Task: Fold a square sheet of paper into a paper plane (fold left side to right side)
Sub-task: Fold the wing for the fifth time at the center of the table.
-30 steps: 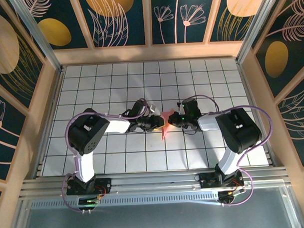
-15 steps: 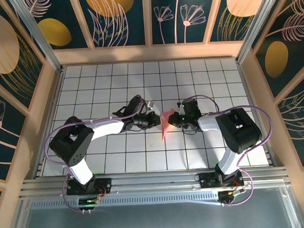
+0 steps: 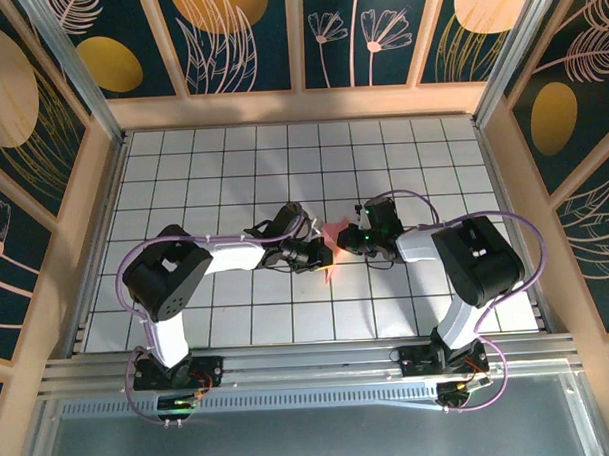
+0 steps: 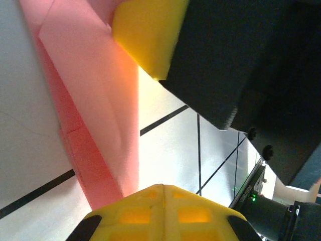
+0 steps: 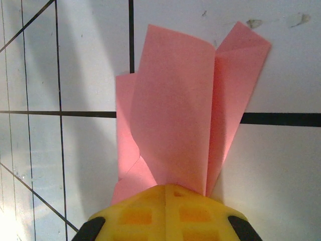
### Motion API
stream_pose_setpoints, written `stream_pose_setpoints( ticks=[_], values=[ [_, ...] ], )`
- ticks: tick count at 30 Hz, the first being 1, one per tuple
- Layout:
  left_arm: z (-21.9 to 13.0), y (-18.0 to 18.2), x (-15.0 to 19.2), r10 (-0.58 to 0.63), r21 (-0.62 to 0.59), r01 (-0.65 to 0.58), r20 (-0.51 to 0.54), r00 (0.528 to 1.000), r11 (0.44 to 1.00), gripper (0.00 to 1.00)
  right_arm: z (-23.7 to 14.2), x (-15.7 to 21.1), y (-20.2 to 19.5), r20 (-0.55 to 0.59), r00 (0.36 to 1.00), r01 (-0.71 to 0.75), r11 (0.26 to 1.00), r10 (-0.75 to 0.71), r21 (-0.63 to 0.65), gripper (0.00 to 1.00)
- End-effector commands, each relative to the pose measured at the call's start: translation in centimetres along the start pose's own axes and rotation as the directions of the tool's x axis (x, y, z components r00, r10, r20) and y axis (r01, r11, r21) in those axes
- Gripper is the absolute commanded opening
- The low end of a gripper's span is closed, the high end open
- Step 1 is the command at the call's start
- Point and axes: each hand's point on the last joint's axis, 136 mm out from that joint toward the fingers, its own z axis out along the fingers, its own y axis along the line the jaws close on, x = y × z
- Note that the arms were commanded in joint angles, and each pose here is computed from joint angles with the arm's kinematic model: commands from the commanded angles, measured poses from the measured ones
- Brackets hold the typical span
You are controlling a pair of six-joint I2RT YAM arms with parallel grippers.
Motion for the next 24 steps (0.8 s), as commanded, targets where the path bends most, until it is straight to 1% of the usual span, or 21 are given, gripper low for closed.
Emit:
stream_pose_setpoints(
  ticks=[1,11,24],
  values=[
    [0.6,-0.1,0.3,-0.017,0.008,0.017,-0.024,1.0,1.0,0.06,0.1,4.0,-4.0,-0.119,0.991,-0.04,0.989,0.057,0.142,0.0],
    [1.7,1.2,1.3,-0.05,0.006,0.05,-0.054,0.997,0.999,0.06,0.1,4.0,-4.0,-0.125,0.991,-0.036,0.989,0.055,0.146,0.0],
    [1.9,2.3,1.5,-0.066,-0.024,0.065,-0.044,0.997,0.998,0.06,0.1,4.0,-4.0,-0.126,0.991,-0.034,0.988,0.053,0.151,0.0]
  ],
)
